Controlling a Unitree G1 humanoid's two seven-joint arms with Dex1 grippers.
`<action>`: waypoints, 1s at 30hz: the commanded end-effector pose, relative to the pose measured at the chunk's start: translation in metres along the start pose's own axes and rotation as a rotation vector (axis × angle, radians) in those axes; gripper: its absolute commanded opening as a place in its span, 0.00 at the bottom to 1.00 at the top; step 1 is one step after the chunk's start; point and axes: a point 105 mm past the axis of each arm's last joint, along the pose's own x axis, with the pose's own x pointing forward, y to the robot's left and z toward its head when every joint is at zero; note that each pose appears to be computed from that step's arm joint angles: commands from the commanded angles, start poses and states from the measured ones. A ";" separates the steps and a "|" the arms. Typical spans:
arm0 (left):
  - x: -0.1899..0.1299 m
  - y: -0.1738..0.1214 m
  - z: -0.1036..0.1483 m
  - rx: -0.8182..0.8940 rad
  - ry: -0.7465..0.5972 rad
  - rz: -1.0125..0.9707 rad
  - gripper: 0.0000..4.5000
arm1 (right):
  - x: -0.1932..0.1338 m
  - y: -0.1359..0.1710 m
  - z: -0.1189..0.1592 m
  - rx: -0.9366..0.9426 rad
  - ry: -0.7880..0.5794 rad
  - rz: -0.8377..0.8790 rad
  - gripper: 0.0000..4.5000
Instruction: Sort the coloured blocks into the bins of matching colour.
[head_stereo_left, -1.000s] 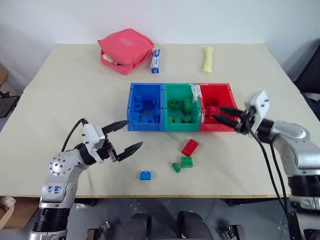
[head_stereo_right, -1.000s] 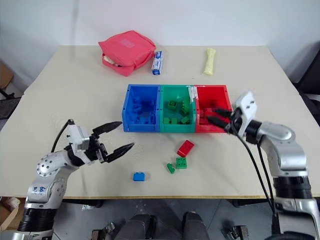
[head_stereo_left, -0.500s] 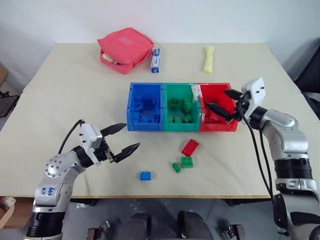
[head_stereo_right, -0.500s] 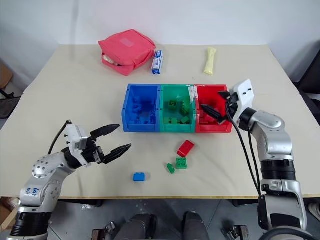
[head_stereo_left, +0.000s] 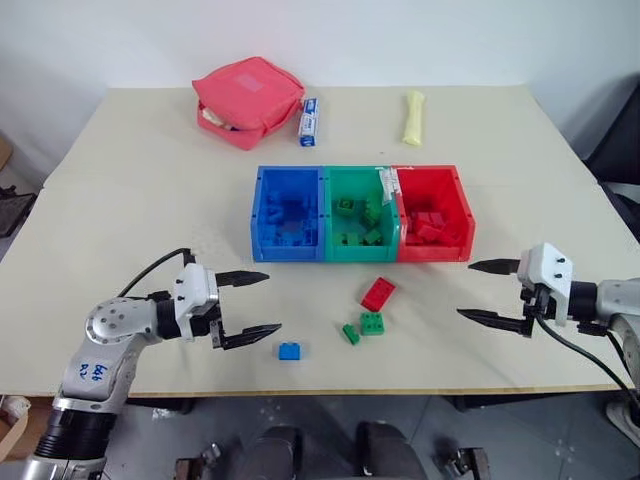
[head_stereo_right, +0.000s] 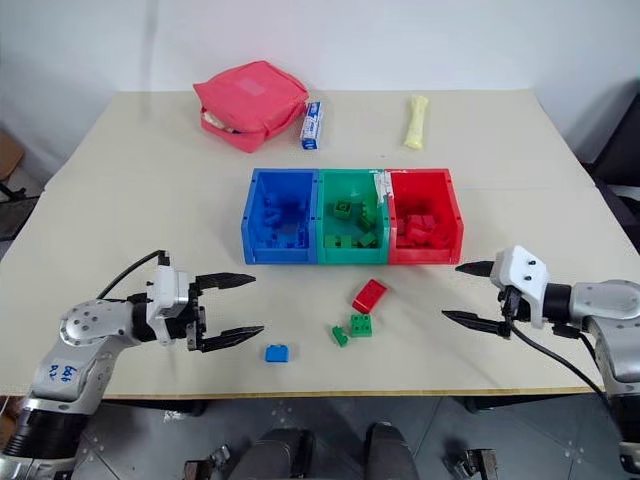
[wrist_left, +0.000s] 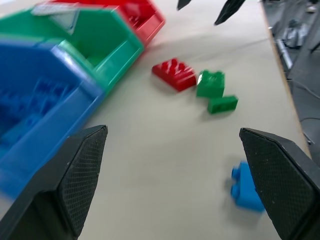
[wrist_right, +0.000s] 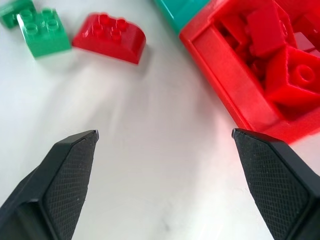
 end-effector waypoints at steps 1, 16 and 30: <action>0.002 -0.001 0.004 0.033 -0.008 -0.006 1.00 | 0.018 0.005 0.013 -0.070 -0.047 0.075 1.00; -0.002 -0.005 0.000 0.015 0.001 0.017 1.00 | 0.113 0.020 0.049 -0.326 -0.067 0.500 1.00; 0.000 0.002 0.003 0.043 -0.009 0.036 1.00 | 0.114 0.020 0.043 -0.305 0.000 0.651 0.32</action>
